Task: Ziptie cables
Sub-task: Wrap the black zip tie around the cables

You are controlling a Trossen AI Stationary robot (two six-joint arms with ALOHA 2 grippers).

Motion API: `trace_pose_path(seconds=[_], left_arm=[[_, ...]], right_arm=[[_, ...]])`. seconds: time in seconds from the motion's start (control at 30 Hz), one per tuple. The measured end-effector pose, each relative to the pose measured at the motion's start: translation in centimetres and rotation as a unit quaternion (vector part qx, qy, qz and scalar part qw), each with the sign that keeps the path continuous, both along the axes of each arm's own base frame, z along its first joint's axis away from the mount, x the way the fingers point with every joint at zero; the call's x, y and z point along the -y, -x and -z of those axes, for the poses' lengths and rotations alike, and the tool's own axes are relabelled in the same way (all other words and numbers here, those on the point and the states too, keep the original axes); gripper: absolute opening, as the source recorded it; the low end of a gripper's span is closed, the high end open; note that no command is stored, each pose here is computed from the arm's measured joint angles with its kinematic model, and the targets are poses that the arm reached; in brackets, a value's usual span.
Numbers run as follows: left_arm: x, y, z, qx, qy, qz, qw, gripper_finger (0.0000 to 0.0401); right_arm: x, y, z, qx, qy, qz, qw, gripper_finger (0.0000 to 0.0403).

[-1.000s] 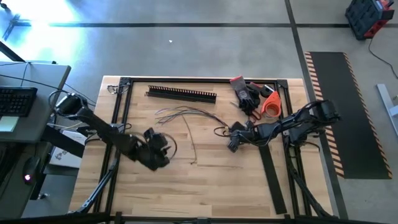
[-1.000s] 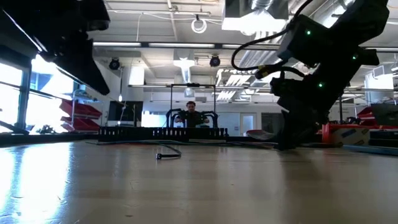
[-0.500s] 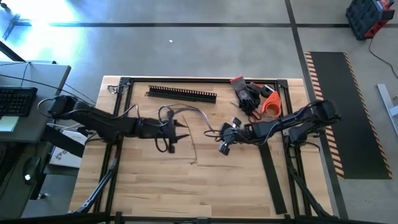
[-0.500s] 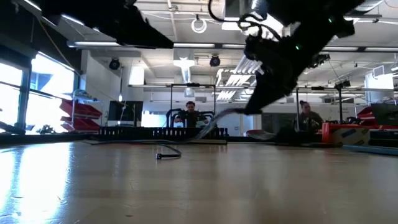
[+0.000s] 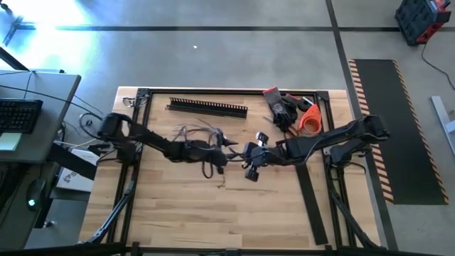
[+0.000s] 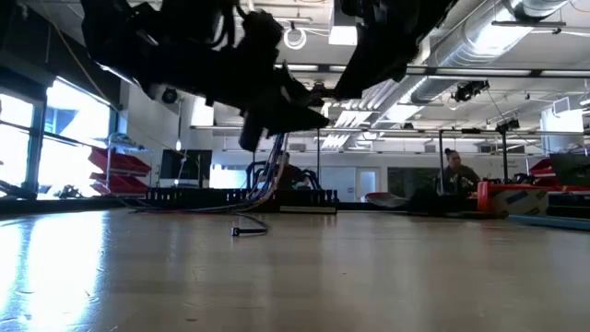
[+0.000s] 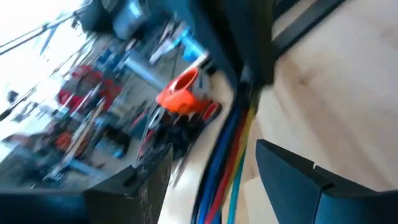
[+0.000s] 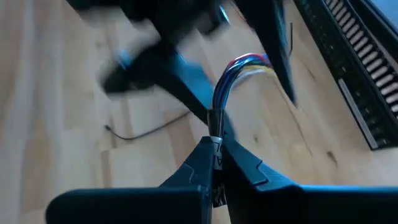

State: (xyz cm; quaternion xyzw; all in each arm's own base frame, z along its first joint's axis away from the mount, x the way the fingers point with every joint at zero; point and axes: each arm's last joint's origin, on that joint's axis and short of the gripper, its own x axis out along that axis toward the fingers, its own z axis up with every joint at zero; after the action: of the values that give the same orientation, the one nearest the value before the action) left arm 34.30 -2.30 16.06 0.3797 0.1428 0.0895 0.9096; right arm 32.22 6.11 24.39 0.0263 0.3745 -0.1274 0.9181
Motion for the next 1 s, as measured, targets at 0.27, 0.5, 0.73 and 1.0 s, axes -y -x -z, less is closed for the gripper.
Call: trace_pose_path(seconds=[0.27, 0.5, 0.73, 1.0], left_arm=[[-0.2, -1.1, 2.2, -0.022, -0.062, -0.235, 0.97, 0.0193], [1.1, 1.2, 2.8, -0.053, -0.121, -0.324, 0.937, 0.0099], [4.6, 3.8, 0.6, -0.1, -0.225, -0.345, 0.906, 0.0005], [10.7, 8.0, -4.1, -0.081, -0.253, -0.286, 0.921, 0.0001]], right_arm=[[-2.7, 1.1, -1.8, -0.011, -0.023, -0.005, 1.0, 0.0], [-4.7, 4.4, -2.5, -0.053, -0.029, 0.04, 0.997, 0.0], [-5.3, 6.5, -2.2, -0.093, -0.014, 0.087, 0.992, 0.0], [-3.9, 6.3, -0.5, -0.106, -0.008, 0.106, 0.989, 0.0]])
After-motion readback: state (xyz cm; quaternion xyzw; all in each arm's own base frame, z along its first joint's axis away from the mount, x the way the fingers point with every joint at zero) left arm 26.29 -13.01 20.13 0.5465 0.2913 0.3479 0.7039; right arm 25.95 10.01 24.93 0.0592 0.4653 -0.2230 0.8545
